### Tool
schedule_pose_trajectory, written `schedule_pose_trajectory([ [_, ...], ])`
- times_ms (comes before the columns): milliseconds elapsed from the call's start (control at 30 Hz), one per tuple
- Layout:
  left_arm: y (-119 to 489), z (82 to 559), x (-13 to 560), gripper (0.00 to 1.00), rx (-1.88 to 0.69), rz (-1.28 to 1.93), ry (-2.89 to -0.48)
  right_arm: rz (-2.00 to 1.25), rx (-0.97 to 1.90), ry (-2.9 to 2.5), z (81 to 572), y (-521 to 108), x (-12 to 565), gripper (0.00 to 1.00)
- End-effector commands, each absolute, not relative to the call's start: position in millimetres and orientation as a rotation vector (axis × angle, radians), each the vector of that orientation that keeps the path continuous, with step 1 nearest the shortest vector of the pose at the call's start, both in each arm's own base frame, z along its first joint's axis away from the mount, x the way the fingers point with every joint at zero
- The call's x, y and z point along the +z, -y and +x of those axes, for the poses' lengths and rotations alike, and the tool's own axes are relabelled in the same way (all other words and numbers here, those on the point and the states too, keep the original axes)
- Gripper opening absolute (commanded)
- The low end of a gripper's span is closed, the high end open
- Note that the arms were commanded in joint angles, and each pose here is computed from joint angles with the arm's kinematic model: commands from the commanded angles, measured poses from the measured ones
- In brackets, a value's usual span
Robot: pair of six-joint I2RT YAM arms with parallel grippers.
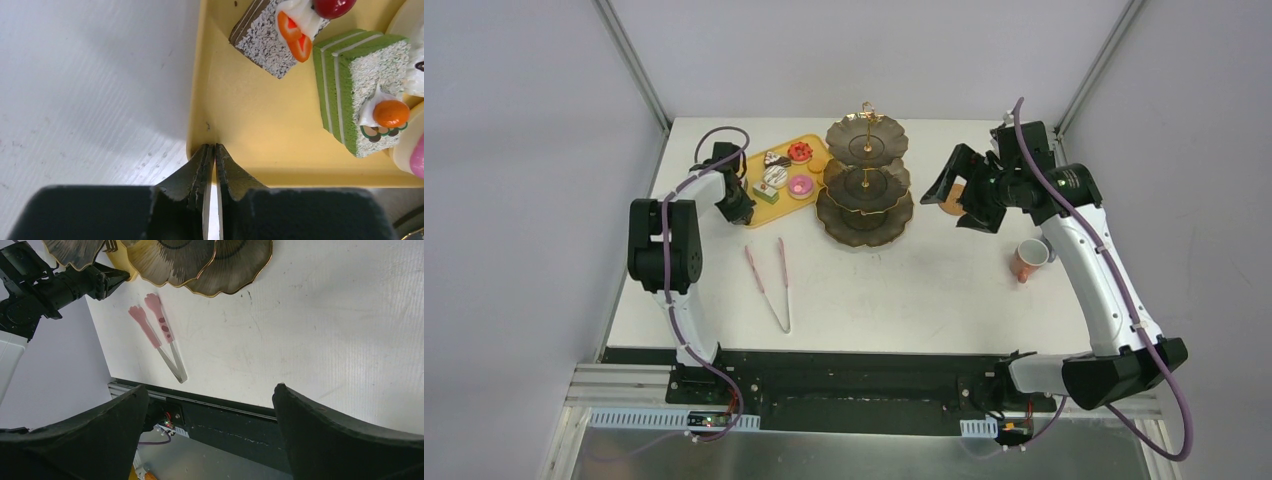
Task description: Serve the afternoon tea
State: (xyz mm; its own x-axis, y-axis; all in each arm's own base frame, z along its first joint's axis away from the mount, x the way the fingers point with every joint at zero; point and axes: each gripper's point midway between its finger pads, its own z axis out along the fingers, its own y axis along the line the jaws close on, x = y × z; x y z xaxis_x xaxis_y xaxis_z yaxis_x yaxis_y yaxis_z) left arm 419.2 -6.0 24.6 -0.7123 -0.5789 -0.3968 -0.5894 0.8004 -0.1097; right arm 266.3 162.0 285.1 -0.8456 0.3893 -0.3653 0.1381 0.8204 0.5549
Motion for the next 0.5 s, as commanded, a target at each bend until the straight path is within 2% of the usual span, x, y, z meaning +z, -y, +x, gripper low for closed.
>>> schedule_pose_trajectory([
  [0,-20,365,11,0.10,0.212,-0.970,-2.664,0.317,0.751,-2.497,261,-161,297,0.99],
  [267,-43,351,18,0.11,0.269,-0.990,-2.658,0.298,0.760,-2.486,261,-160,298,0.99],
  [467,-41,355,30,0.12,0.200,-0.970,-2.661,0.317,0.801,-2.473,263,-164,299,0.99],
])
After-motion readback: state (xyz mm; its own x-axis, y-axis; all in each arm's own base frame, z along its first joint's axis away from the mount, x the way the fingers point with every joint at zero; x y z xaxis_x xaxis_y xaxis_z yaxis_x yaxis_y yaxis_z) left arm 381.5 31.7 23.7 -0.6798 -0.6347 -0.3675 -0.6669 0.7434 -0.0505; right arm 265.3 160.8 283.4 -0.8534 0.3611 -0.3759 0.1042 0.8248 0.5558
